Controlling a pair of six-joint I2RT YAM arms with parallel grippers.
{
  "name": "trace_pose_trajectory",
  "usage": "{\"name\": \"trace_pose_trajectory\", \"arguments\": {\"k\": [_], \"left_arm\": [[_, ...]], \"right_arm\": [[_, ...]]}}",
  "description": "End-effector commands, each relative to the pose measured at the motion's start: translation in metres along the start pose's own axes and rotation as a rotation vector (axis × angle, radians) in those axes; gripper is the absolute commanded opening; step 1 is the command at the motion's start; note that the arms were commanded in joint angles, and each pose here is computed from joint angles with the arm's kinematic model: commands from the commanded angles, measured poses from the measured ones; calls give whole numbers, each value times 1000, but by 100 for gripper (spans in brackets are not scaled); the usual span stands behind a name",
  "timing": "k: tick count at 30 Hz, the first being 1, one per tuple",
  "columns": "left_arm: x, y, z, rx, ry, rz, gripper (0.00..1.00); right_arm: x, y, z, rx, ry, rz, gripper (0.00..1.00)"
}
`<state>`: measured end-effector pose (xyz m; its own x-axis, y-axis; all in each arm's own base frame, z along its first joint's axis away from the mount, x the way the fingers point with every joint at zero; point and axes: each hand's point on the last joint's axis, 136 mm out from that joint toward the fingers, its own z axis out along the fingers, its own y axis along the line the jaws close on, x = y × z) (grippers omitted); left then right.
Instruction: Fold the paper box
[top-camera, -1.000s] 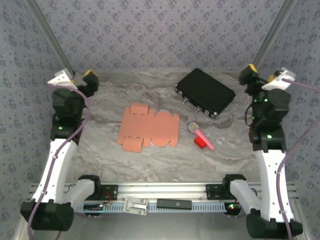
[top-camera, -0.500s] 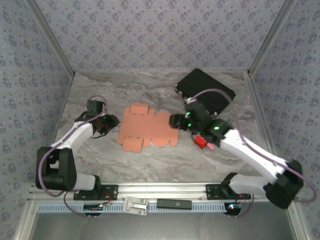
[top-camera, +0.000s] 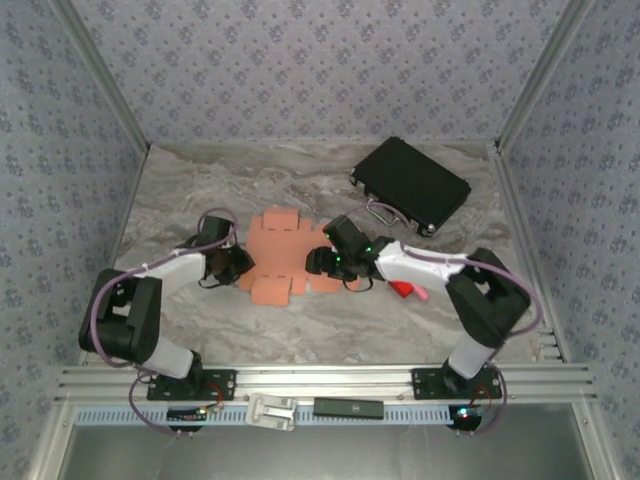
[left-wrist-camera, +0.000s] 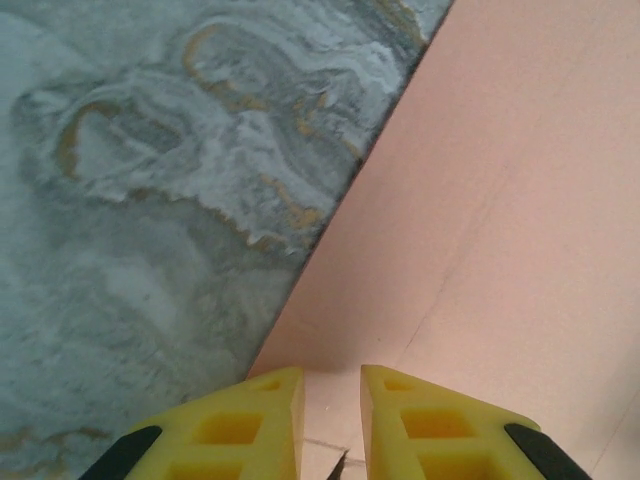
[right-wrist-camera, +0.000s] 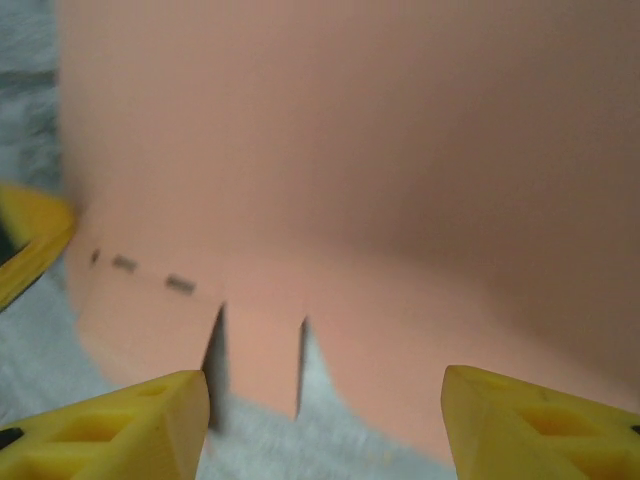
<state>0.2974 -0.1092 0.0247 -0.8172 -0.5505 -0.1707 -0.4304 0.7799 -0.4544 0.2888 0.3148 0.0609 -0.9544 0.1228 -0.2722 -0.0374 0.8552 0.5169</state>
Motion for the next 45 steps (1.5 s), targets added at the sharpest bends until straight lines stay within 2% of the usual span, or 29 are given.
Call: {"name": "trace_pose_trajectory", "arguments": {"k": [1,4,5,11,14,16,19,23,27,38,45], "left_arm": [[5,4,-5,-4,-30,-51,24],[15,5,-10,10,-29,-72,24],[20,6,-10,20,-25,-81,24],[62,-24,-9,130,69,-101,24],[58,-26,-30,118,7,-92,24],[40,-25,-59,104,-105,-67,26],[17,-21,-90,96,-222,-42,34],[7,-20,-68,161,-112,-94,34],[11,-39,-37,191,21,-45,29],[29,-24,-6,134,64,-40,27],[36,-17,6,106,83,-38,27]], "right_arm": [[-8,-2,23,-11,84,36,57],[-24,-20,36,42,90,48,58],[-38,-9,38,11,90,44,59],[-71,-5,46,26,113,-9,61],[-80,4,22,9,72,-58,61],[-78,9,-3,2,22,-95,62],[-51,15,-26,-59,7,-80,64],[14,14,-10,-129,108,-30,64],[40,25,6,-174,151,-32,61],[50,34,27,-201,208,-33,59],[55,38,18,-202,199,-27,58]]}}
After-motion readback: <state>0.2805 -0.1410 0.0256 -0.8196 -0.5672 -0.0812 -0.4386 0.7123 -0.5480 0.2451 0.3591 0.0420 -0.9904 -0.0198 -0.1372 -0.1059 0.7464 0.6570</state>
